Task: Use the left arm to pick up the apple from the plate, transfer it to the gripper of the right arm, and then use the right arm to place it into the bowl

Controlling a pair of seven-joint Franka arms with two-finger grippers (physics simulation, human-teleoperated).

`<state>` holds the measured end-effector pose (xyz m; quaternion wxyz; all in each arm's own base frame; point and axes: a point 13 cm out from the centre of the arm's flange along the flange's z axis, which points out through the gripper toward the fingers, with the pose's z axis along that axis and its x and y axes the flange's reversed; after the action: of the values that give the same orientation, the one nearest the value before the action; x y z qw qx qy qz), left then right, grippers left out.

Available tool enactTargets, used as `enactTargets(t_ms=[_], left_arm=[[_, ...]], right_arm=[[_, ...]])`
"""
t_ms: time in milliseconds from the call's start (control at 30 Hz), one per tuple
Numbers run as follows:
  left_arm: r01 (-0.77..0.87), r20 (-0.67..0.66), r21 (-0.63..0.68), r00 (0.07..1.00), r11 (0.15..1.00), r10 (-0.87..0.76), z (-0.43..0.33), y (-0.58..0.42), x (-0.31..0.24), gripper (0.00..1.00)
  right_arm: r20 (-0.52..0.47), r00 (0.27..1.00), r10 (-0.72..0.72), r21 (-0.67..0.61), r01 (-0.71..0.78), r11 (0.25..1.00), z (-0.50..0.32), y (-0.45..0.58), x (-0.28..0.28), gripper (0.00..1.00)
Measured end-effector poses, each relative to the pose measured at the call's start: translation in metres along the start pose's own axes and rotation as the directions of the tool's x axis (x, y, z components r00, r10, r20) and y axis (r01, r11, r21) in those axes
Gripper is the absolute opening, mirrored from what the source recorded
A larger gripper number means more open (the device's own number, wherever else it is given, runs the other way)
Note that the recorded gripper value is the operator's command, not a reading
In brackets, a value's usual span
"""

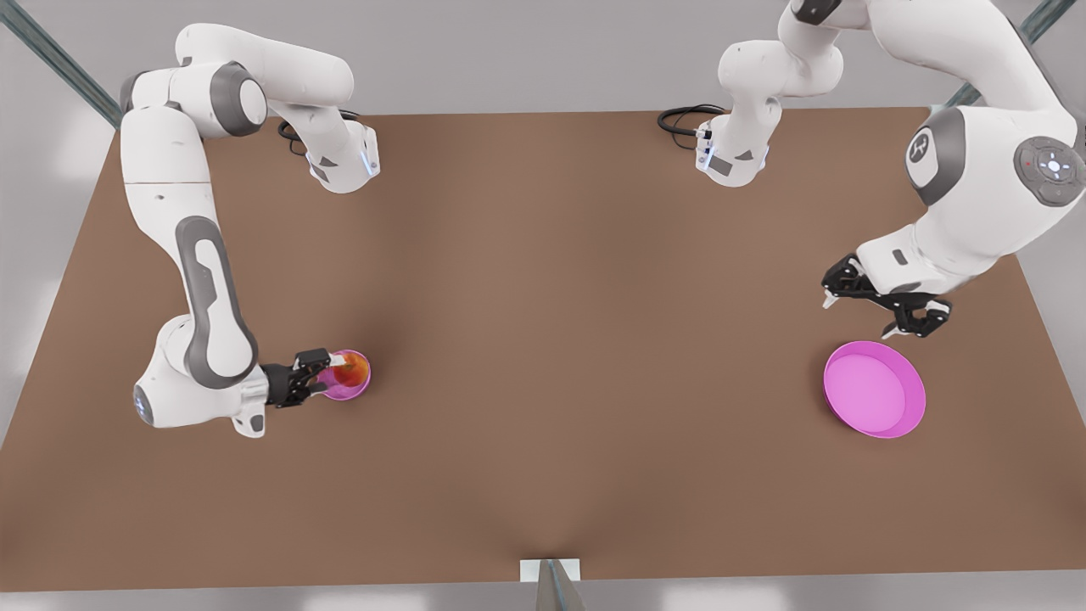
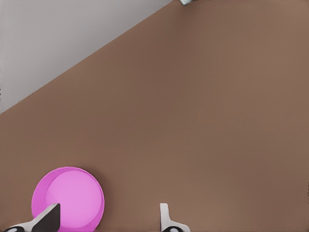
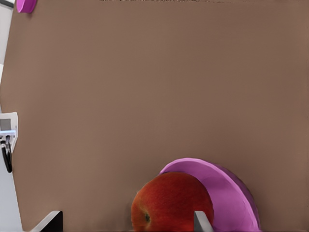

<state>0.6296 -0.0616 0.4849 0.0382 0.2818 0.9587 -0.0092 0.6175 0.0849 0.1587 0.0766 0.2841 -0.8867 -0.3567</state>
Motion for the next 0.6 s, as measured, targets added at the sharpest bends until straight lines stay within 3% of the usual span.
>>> enactTargets(t_ms=[133,267,400,600], left_arm=[[0.146,0.012,-0.006,0.989,0.989,-0.146,0.001,0.002,-0.004,1.00],[0.270,0.017,-0.009,0.963,0.963,-0.270,0.004,0.007,-0.006,1.00],[0.364,0.002,-0.006,0.931,0.931,-0.364,0.018,0.009,-0.011,1.00],[0.449,-0.020,-0.003,0.893,0.893,-0.449,0.035,0.006,-0.016,1.00]], right_arm=[[0.042,0.991,-0.130,0.180,0.120,0.976,-0.101,0.019,-0.047,1.00],[-0.127,0.955,-0.266,0.536,0.292,0.792,-0.210,0.186,-0.082,1.00],[-0.158,0.986,-0.054,0.660,0.146,0.737,-0.230,0.229,0.014,1.00],[-0.042,0.991,0.131,0.675,-0.068,0.735,-0.217,0.196,0.020,1.00]])
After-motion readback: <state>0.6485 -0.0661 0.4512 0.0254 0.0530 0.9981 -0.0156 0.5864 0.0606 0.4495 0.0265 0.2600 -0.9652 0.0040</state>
